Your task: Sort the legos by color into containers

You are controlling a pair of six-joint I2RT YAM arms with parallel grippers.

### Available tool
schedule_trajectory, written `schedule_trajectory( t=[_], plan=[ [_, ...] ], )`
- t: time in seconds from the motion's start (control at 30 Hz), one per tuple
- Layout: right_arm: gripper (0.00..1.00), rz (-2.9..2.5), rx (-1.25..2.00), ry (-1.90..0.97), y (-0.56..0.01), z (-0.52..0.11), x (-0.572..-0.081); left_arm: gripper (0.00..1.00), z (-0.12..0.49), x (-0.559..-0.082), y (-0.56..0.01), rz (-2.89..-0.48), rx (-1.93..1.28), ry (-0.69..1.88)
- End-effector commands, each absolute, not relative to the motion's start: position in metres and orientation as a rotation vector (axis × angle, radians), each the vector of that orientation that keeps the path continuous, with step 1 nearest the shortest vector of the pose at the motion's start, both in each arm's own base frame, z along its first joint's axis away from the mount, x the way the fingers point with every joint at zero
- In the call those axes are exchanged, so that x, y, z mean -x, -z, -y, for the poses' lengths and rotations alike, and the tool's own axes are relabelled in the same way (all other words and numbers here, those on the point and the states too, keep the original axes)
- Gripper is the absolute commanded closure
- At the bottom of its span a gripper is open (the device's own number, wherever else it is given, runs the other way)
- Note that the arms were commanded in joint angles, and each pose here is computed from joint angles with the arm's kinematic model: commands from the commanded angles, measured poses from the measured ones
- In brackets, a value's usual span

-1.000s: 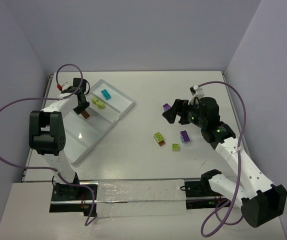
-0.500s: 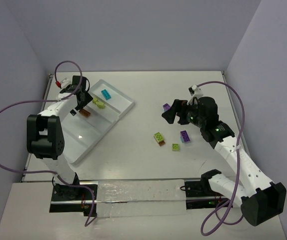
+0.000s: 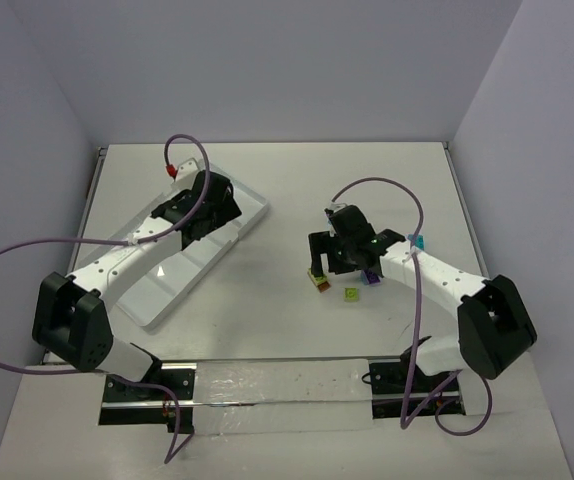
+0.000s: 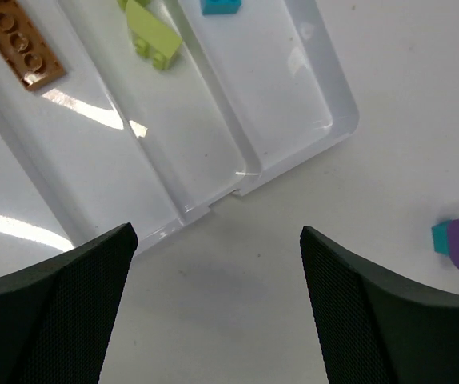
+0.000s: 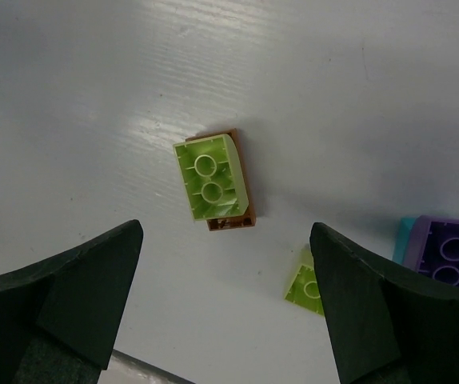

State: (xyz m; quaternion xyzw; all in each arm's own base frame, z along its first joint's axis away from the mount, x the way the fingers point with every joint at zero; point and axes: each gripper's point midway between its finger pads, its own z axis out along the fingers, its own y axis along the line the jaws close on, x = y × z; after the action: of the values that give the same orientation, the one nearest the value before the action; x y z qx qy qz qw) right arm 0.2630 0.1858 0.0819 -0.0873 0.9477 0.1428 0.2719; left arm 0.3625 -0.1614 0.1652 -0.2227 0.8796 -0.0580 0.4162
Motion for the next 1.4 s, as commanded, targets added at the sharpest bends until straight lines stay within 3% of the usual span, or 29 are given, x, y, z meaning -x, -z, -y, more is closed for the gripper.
schedule_trajectory(
  t=[0.0,0.03,0.43,0.8,0.93,1.1,1.2,1.37],
  plan=[
    [0.18,-2.5,0.276,-0.376,-0.092,-0.199,-0.279,0.09,0.16,-0.356,-0.174,-2.165,0.597,0.202],
    [0.23,-2.501,0.277,-0.379,-0.09,-0.201,-0.281,0.09,0.16,-0.354,-0.173,-2.173,0.593,0.2],
    [0.39,-2.569,0.355,-0.356,-0.066,-0.228,-0.284,0.09,0.151,-0.35,-0.177,-2.16,0.596,0.163],
    [0.4,-2.582,0.454,-0.55,-0.071,-0.268,-0.263,0.09,0.15,-0.355,-0.189,-2.148,0.578,0.139],
    [0.36,-2.557,0.464,-0.614,-0.082,-0.278,-0.259,0.09,0.152,-0.355,-0.194,-2.148,0.565,0.154],
    [0.17,-2.472,0.39,-0.492,-0.113,-0.258,-0.277,0.09,0.166,-0.351,-0.191,-2.196,0.528,0.207],
    [0.11,-2.417,0.312,-0.438,-0.133,-0.241,-0.287,0.09,0.175,-0.343,-0.18,-2.232,0.563,0.192],
    [0.07,-2.316,0.029,-0.397,-0.16,-0.186,-0.309,0.1,0.238,-0.317,-0.154,-2.351,0.582,0.083]
  ],
)
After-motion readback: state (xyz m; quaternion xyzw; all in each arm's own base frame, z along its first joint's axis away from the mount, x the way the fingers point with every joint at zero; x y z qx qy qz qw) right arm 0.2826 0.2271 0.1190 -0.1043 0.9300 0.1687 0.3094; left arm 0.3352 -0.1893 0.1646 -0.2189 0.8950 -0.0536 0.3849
